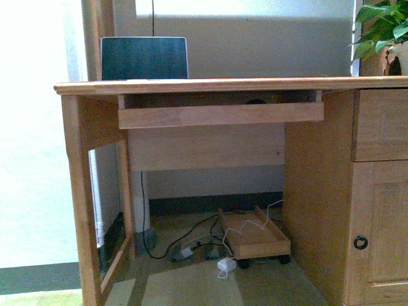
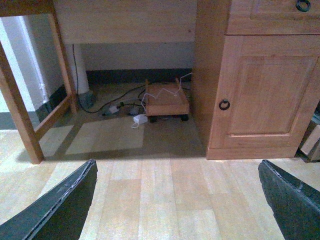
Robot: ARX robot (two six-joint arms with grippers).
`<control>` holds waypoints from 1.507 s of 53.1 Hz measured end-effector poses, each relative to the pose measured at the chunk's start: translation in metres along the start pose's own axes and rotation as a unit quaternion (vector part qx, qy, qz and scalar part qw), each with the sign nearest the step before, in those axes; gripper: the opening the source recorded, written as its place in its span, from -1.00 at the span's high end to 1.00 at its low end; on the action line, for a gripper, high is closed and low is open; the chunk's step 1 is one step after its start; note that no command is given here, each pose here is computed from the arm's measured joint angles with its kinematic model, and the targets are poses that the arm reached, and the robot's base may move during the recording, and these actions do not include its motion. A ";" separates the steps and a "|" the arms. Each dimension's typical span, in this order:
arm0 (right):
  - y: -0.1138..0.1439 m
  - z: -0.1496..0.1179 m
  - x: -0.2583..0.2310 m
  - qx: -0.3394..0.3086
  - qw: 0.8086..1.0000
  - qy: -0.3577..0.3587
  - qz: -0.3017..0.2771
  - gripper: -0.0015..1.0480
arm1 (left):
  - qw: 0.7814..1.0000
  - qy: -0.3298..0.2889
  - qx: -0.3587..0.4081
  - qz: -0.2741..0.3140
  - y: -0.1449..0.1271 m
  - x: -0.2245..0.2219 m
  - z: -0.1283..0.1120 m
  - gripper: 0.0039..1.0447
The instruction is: Place mouse
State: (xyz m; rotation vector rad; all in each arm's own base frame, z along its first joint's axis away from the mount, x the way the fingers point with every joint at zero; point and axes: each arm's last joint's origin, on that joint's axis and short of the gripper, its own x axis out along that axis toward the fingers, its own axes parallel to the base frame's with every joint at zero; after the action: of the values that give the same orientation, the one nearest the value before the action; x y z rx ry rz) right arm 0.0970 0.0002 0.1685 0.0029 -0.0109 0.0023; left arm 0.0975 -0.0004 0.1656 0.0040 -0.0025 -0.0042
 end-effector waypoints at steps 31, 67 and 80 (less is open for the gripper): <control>0.000 0.000 0.000 0.000 1.000 0.000 0.000 -0.86 | 1.000 0.000 0.000 0.000 0.000 0.000 0.000 -0.86; 0.000 0.000 0.000 0.000 1.000 0.000 0.000 -0.86 | 1.000 0.000 0.000 0.000 0.000 0.000 0.000 -0.86; 0.000 0.000 0.000 0.000 1.000 0.000 -0.001 -0.86 | 1.000 0.000 0.000 0.000 0.000 0.000 0.000 -0.86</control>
State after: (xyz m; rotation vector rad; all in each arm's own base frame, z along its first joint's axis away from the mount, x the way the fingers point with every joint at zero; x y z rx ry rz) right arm 0.0970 0.0002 0.1685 0.0025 -0.0105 0.0008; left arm 0.0975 -0.0004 0.1656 0.0040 -0.0032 -0.0034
